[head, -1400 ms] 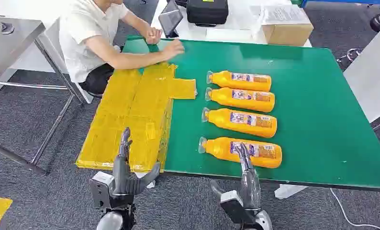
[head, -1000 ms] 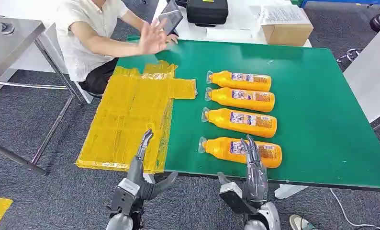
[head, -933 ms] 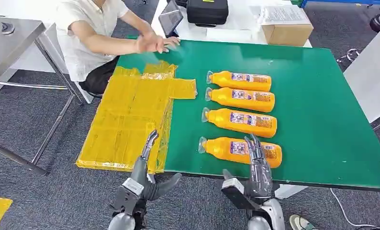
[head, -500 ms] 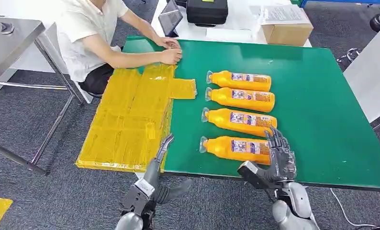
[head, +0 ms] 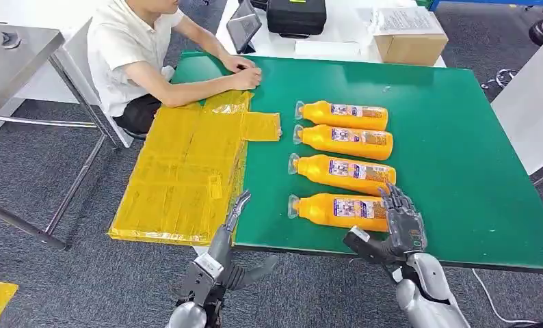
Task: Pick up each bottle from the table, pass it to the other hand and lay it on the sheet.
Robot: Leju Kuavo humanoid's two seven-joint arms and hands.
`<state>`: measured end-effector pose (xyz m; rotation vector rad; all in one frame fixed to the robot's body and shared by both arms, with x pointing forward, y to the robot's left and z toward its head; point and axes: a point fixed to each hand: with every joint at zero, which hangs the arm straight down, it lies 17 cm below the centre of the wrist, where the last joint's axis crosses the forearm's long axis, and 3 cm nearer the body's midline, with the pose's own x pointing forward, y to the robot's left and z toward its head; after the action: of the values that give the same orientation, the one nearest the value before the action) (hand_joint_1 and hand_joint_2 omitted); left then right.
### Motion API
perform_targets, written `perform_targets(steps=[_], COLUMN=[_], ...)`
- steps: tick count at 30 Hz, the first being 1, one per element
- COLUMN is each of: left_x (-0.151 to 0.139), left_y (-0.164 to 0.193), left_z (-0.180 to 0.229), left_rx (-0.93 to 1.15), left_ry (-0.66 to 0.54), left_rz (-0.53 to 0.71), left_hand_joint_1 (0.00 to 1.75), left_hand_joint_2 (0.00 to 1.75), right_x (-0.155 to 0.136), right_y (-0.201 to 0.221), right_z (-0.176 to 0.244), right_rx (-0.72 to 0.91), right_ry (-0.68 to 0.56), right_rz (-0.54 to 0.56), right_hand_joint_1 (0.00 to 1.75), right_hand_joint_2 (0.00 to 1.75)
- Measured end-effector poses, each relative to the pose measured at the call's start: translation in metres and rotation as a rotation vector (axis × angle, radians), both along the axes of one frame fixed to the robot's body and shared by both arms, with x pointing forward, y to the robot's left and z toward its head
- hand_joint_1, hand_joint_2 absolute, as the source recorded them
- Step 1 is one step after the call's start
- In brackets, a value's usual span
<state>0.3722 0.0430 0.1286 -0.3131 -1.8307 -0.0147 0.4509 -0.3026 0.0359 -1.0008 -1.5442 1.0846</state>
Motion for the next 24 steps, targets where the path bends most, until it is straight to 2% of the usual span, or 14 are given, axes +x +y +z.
perform_targets(steps=[7, 14, 15, 16, 17, 24], left_x=[-0.001, -0.002, -0.002, -0.002, -0.002, -0.002], left_y=[-0.005, -0.005, -0.005, -0.005, -0.005, -0.006], left_z=[-0.001, -0.002, -0.002, -0.002, -0.002, -0.001], left_rx=[0.004, 0.004, 0.004, 0.005, 0.005, 0.008], left_ry=[0.01, 0.012, 0.012, 0.012, 0.012, 0.01], left_rz=[-0.018, -0.02, -0.02, -0.02, -0.02, -0.02], left_hand_joint_1=[0.0, 0.0, 0.0, 0.0, 0.0, 0.0], left_hand_joint_2=[1.75, 1.75, 1.75, 1.75, 1.75, 1.75], right_x=[0.0, 0.002, 0.003, 0.004, 0.004, 0.009], right_y=[0.007, 0.005, 0.003, 0.001, 0.0, -0.006], right_z=[-0.016, -0.021, -0.022, -0.024, -0.026, -0.033], right_rx=[-0.006, -0.005, -0.004, -0.001, 0.002, 0.0], right_ry=[0.084, 0.114, 0.124, 0.134, 0.147, 0.195], right_rz=[0.031, 0.031, 0.026, 0.021, 0.02, 0.035], right_hand_joint_1=[0.0, 0.0, 0.17, 1.33, 1.55, 1.61], right_hand_joint_2=[1.75, 1.75, 1.75, 1.75, 1.75, 1.75])
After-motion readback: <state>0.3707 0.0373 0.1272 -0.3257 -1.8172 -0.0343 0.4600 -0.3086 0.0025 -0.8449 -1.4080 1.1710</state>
